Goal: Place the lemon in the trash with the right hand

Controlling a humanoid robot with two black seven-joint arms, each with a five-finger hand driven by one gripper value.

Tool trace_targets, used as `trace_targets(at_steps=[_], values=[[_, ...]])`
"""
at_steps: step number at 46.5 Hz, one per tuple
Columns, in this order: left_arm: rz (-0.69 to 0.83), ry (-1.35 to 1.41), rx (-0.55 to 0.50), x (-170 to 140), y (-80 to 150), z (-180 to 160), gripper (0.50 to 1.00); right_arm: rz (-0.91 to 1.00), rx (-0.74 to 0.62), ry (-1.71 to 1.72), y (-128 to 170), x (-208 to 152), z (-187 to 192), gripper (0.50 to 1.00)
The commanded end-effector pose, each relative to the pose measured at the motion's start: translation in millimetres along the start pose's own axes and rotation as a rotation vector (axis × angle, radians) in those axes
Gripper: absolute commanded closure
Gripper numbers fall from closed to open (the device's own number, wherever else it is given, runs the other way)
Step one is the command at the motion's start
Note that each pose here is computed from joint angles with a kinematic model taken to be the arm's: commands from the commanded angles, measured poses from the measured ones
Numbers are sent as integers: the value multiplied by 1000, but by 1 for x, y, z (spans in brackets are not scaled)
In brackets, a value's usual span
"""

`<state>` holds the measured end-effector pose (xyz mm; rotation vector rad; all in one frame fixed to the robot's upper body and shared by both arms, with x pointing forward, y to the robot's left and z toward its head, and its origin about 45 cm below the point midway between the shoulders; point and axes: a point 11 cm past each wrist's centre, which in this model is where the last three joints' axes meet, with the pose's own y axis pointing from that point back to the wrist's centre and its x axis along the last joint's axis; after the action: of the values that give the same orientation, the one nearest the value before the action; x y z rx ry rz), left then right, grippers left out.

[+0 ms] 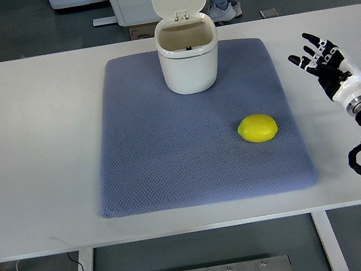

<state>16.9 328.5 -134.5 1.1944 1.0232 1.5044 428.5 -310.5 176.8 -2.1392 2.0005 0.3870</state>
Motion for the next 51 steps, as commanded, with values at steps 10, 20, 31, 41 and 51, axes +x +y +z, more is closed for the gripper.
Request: trace_targets(at_steps=[10, 20, 31, 41, 51], values=[[0, 4, 1, 0, 0, 0, 500, 0, 0, -1, 0, 0, 0, 500], [0, 3, 1, 0, 0, 0, 500, -1, -1, -2, 0, -1, 1, 500], [0, 3, 1, 0, 0, 0, 500, -3, 0, -2, -1, -2, 0, 500], [0, 3, 1, 0, 0, 0, 500, -5, -10, 1, -2, -2, -1, 500], [0, 3, 1, 0, 0, 0, 500, 3, -38, -13, -4, 0, -3, 500]])
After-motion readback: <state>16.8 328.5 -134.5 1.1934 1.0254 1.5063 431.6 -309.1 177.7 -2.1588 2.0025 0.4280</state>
